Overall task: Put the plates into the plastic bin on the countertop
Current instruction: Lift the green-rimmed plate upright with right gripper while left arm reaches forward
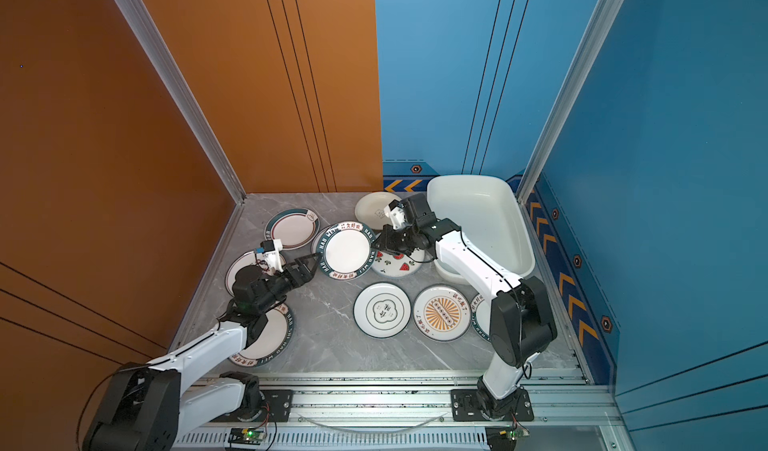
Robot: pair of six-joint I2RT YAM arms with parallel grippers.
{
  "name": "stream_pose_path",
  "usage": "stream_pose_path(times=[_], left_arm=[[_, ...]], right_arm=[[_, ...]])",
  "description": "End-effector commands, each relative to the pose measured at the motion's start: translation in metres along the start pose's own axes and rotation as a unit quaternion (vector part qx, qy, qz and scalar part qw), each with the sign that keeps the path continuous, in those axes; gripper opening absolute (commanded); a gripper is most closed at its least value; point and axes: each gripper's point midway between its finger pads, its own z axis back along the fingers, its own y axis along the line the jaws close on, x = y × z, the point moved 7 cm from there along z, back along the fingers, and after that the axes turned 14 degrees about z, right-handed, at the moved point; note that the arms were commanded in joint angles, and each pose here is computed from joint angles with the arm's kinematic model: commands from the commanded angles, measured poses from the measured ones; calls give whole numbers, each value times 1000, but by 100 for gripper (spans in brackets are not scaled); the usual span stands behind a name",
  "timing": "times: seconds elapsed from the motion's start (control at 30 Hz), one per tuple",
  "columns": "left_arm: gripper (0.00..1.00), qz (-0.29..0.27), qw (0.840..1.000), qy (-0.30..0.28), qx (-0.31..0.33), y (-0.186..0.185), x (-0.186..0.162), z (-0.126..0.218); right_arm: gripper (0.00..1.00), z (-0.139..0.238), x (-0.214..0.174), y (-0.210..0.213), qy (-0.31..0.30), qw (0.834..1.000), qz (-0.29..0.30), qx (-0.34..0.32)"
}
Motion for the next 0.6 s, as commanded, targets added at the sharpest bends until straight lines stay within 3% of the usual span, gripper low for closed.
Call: stream_pose_path(times=[0.0, 0.13, 0.4, 0.57], left_arm=[[98, -3, 998, 14, -56, -21, 2, -5], [88, 6, 998, 29, -60, -21, -2, -11], [55, 16, 996, 45, -75, -27, -3, -17], [45, 14, 995, 55, -87, -33, -2, -18]], right_arm=[[0, 14, 11, 18, -36, 998, 11, 48], [0, 10, 13, 23, -42, 997, 13, 58], [0, -2, 7, 29, -27, 997, 20, 68], [0, -4, 1, 26, -19, 998, 21, 62]])
